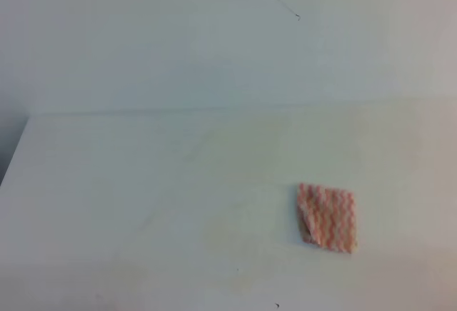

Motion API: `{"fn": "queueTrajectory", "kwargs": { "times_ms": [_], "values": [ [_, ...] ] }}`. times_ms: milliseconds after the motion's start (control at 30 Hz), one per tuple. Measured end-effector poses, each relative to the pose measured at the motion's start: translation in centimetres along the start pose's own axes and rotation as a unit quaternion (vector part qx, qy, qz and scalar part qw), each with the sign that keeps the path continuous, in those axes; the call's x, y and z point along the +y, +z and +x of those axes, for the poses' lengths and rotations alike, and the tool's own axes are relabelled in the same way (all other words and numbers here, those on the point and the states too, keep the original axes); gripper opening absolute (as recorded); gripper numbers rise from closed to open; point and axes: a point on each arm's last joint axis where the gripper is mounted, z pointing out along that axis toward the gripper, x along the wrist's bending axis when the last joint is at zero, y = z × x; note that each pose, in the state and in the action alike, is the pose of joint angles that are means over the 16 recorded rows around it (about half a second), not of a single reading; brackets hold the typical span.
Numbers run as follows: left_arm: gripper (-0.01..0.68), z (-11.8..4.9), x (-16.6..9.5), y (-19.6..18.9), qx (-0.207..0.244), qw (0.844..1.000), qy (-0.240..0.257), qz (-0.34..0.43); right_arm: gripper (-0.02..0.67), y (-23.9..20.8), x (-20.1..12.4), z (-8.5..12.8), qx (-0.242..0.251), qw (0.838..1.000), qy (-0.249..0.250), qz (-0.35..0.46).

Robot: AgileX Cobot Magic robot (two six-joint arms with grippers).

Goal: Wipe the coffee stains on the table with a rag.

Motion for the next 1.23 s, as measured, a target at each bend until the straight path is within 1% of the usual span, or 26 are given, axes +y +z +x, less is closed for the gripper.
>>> {"fn": "queueTrajectory", "kwargs": {
  "times_ms": [400,1233],
  "values": [
    [0.000,0.00,0.00,0.00,0.000,1.000,0.000,0.000,-0.001,-0.01,0.07,0.01,0.001,1.000,0.013,-0.002],
    [0.000,0.00,0.00,0.00,0.000,1.000,0.000,0.000,-0.001,0.00,0.09,0.02,0.001,1.000,0.014,-0.003]
  ]
}}
